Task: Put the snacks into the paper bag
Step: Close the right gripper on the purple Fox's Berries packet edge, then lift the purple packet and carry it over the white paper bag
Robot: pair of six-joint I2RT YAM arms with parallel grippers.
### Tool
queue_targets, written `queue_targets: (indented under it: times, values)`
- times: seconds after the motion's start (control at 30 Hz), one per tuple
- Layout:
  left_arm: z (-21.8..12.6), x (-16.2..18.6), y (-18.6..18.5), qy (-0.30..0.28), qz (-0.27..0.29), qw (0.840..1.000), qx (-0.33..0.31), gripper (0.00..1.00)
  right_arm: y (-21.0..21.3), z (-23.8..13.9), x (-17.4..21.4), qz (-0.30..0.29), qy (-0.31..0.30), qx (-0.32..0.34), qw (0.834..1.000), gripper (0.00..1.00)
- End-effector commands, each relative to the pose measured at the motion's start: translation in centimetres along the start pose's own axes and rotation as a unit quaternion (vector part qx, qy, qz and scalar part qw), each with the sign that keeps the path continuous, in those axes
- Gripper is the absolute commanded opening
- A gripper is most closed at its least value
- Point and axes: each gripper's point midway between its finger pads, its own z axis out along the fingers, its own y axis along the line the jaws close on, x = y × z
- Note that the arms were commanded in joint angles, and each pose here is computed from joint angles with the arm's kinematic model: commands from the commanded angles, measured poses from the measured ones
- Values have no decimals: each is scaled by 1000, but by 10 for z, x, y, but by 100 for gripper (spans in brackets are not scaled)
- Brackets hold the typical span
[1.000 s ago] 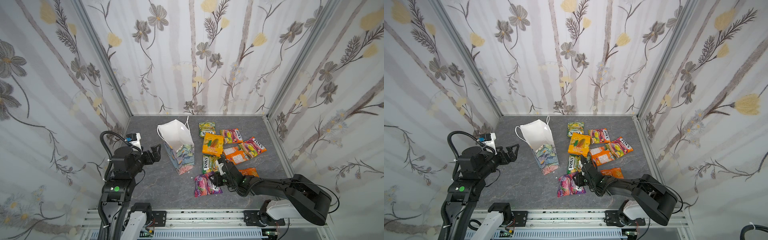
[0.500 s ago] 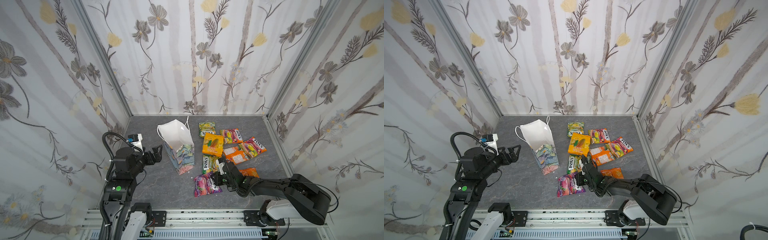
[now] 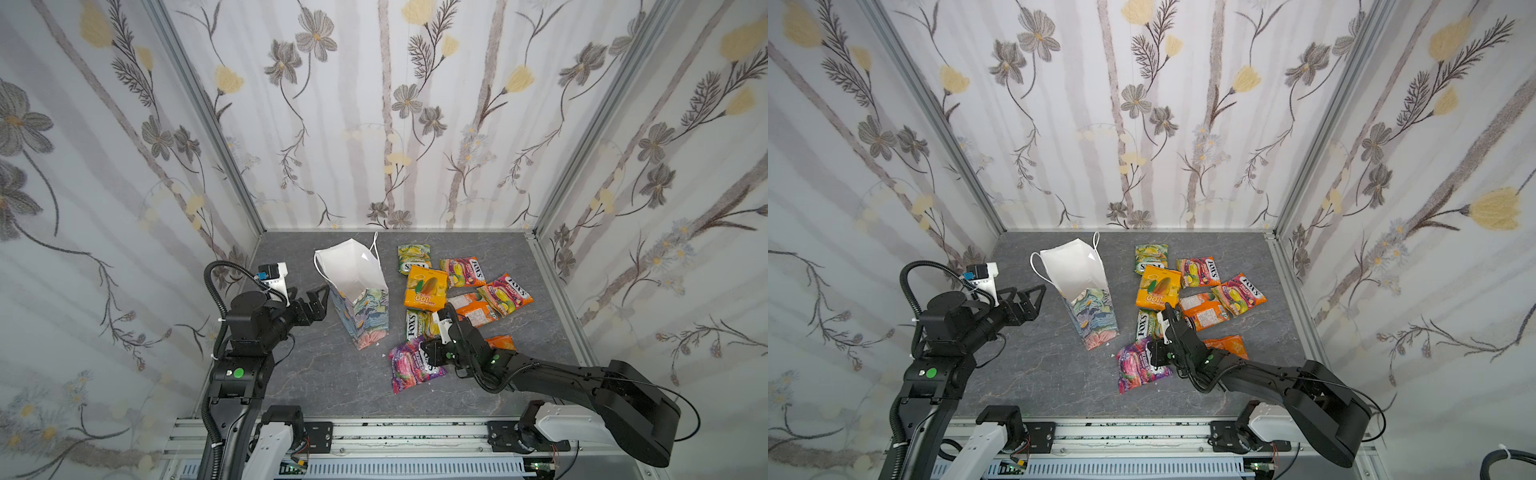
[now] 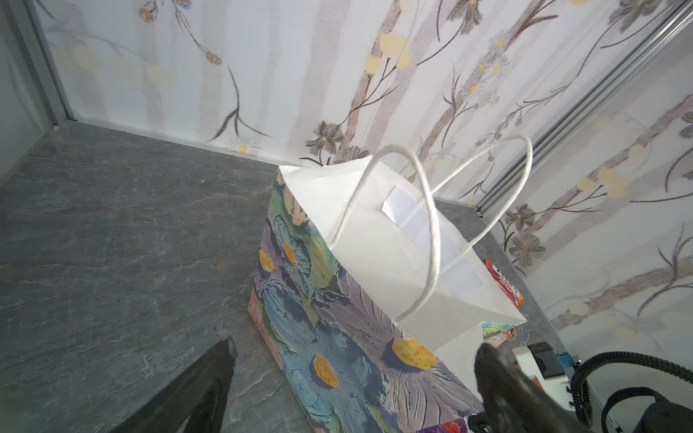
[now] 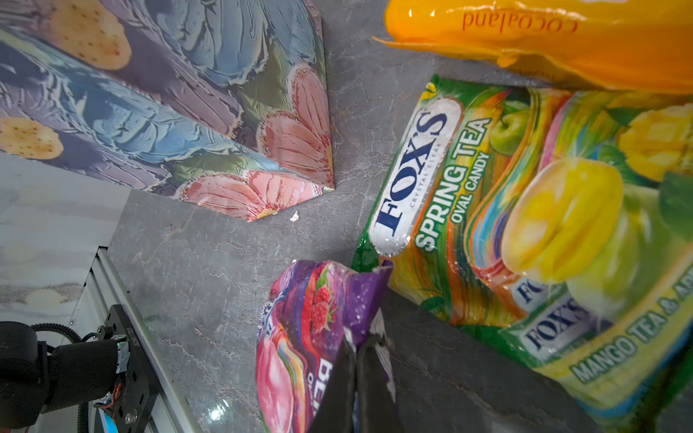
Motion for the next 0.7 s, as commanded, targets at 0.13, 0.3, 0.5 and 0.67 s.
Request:
queue_targets:
  times: [0.13,0.3,0.5,0.67]
  values:
    - [2,-10,-20,-18,29,998,56,100,10,-20,-18,-13,-29,-3,1000,0]
    - [19,-6,1,-2,11,1000,15,100,19,-35,-36,-30,-45,5,999,0]
    - [31,-5,8,-5,3,1000,12,100,36,-49,-55,-50,-62,-4,997,0]
    - [36,5,19,-3,2,1000,-6,100,51,-59,-71,-67,-71,-14,995,0]
